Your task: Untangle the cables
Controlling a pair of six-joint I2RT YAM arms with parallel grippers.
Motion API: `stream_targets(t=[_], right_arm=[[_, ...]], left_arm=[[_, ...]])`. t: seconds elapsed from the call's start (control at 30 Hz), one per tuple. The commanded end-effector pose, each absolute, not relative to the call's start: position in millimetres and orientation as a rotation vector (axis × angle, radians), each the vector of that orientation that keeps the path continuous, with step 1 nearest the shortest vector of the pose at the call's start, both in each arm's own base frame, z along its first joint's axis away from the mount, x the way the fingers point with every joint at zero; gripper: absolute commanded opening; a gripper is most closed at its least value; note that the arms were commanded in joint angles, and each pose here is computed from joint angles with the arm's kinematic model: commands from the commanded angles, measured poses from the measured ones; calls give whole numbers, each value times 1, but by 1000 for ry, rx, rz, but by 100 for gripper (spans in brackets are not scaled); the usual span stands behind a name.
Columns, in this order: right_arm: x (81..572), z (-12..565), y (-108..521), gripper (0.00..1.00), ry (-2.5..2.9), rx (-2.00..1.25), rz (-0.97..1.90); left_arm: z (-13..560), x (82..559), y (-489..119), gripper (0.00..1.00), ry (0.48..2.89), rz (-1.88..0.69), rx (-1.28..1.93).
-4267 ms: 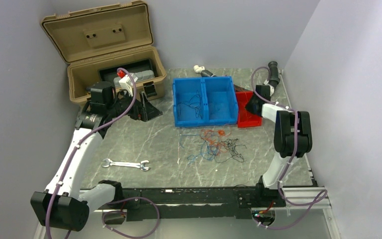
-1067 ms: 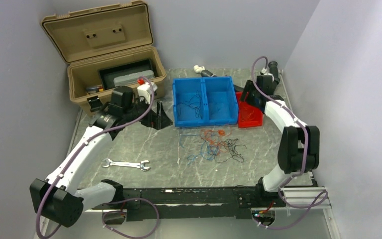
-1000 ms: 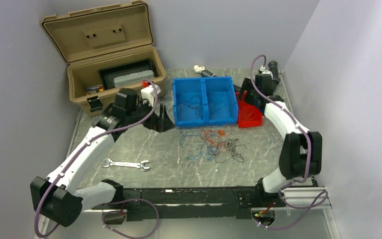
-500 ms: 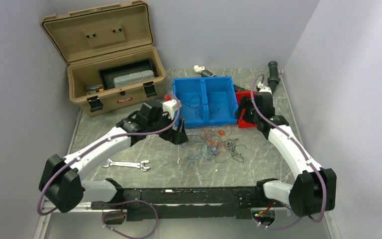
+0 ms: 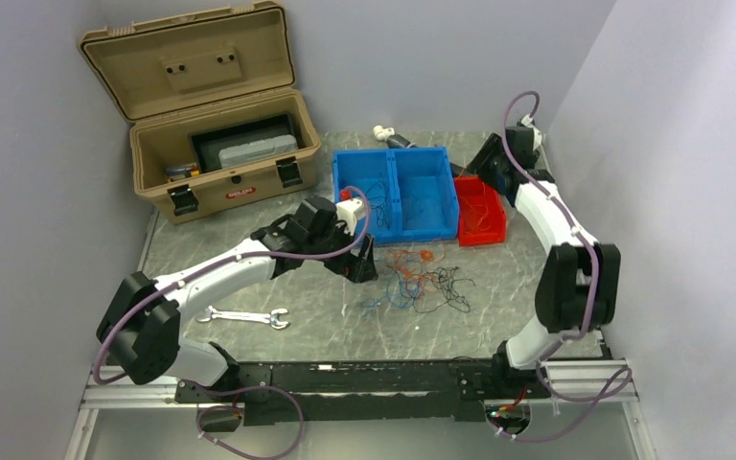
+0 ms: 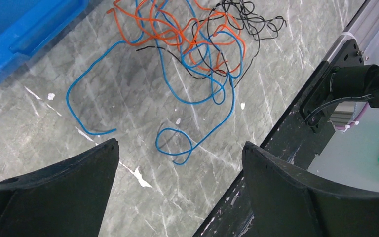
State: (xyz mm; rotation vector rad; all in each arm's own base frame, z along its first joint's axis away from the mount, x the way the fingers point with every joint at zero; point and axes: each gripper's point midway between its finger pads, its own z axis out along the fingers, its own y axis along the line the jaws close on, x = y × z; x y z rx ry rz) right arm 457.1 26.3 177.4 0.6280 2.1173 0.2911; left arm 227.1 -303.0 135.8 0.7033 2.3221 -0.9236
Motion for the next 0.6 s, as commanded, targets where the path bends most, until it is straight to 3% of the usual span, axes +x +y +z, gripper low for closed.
stream_targets(t=[0.0, 0.37, 0.47, 0.57], right_arm=[[497, 180, 22, 59, 2030, 765, 365], [548, 146, 31, 54, 2038, 842, 441], [556, 139, 31, 48, 2041, 851, 441], [560, 131, 30, 34, 2051, 857, 428]], left_arm=[[164, 234, -317, 97, 2206, -966, 714], [165, 231, -317, 97, 2211, -953, 724], [163, 230, -316, 97, 2216, -953, 725], [162, 230, -314, 96, 2222, -942, 726]])
